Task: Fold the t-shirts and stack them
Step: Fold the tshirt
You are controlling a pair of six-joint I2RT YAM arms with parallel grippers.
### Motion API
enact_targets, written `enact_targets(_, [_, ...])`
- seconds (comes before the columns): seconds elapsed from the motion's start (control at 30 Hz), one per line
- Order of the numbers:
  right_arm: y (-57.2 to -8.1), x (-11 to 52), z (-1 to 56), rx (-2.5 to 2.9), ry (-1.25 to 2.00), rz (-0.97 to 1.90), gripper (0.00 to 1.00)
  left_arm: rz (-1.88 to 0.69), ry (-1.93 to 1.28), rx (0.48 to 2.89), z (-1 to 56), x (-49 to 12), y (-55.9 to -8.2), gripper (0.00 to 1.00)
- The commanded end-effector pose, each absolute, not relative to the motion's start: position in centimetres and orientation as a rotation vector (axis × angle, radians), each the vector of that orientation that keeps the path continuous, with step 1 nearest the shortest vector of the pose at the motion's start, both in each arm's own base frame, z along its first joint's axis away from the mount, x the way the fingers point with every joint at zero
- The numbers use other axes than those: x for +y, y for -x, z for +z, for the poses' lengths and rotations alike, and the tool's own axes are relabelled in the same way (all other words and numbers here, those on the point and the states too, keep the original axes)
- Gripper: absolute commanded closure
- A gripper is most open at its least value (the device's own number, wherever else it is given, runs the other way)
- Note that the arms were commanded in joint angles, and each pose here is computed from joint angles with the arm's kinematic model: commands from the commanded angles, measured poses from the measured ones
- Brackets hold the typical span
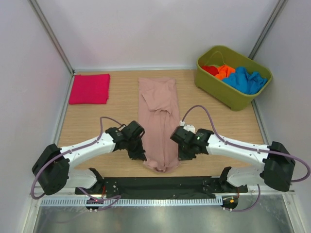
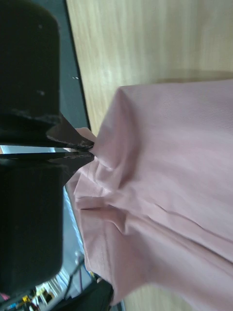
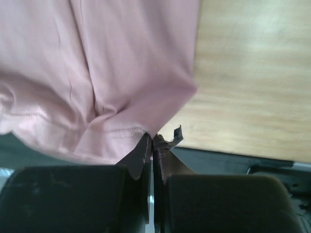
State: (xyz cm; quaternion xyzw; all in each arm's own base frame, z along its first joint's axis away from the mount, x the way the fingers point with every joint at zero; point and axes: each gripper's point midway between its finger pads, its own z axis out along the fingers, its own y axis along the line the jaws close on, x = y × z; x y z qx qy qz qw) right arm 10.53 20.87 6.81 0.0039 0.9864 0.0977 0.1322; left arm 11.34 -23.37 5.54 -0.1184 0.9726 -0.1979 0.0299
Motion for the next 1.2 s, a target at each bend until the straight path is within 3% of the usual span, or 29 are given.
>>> enact_targets(0.0, [-14.5,20.5,8.0,2.811,0.08,0.204,0.99,-0.679,0.334,2.96,7.4,-23.7,-14.5,1.0])
enact_targets(0.3, [-25.0,19.6,11.9,2.72,0.013,0.167,0.99,-0.688,0.427,2.9,9.9,-22.8,-24.3,1.0])
enact_targets(0.67, [-36.2,21.0,10.4,2.672,0.072,0.081,0.99,-0.727,0.551,2.875,9.1,-22.4,-34.3,1.0])
enact_targets(1.17, [-43.3,18.9,9.8,2.672,-0.03,0.162,0.99,-0.81,0.64,2.814,8.1,-21.4,-41.7,1.0])
